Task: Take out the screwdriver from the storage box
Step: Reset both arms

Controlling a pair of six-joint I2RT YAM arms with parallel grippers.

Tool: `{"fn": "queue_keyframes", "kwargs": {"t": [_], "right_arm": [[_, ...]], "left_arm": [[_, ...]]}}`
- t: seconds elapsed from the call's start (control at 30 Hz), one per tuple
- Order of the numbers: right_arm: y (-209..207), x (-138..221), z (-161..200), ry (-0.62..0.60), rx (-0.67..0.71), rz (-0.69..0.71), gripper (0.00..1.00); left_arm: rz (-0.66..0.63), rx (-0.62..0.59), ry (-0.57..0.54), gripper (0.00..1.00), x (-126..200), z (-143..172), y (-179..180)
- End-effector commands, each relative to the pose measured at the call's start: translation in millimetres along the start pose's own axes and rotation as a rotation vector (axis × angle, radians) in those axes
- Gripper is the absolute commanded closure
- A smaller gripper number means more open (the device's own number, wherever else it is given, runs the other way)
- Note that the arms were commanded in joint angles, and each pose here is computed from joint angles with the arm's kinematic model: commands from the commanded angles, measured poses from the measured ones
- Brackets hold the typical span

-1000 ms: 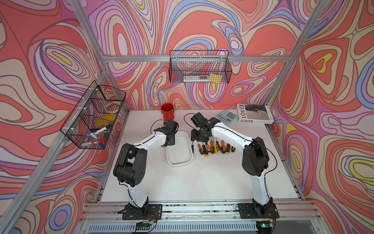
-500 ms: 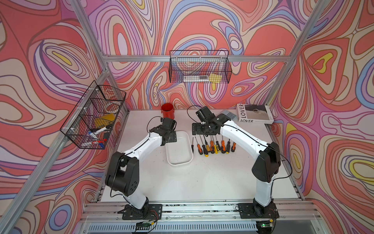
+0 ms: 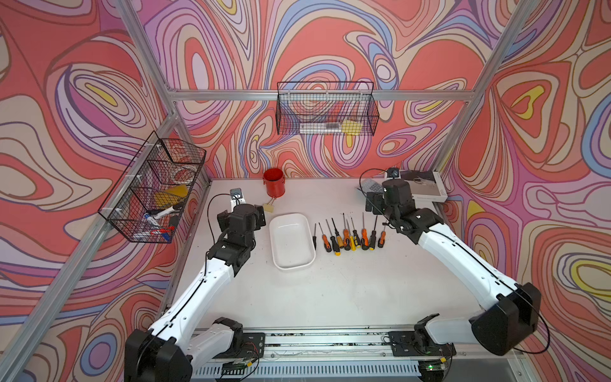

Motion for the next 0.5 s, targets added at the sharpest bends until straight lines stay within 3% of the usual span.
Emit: {"fn": "queue_keyframes", "kwargs": {"t": [0.0, 0.2, 0.4, 0.47], "right_arm": [[-14.4, -4.6, -6.1, -0.17, 0.07, 0.128, 0.02], [-28.0, -20.0, 38.8, -0.262, 0.101, 0.187, 0.02], [-22.2, -57.2, 89.8, -0.218, 0.045, 0.107, 0.02], [-16.3, -70.0, 105.1, -0.209, 0.046, 0.098, 0.02]], "left_arm": [[0.008, -0.005, -0.069, 0.01, -17.4, 11.9, 8.3], [0.02, -0.081, -0.042, 0.01, -39.7, 49.8, 7.1], [0.03, -0.161, -0.015, 0.01, -57.0, 69.1, 2.7], [0.016, -0.191, -0.057, 0.01, -58.4, 77.2, 10.2]]}}
Point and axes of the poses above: each gripper's point midway between its finger pads, its own x axis back along the fingers, its own y axis along the line the jaws close on, z = x × y, the point moved 3 cm from there along x, back along the fingers, and after that the axes turned 15 degrees about x, right-handed, at the moved point
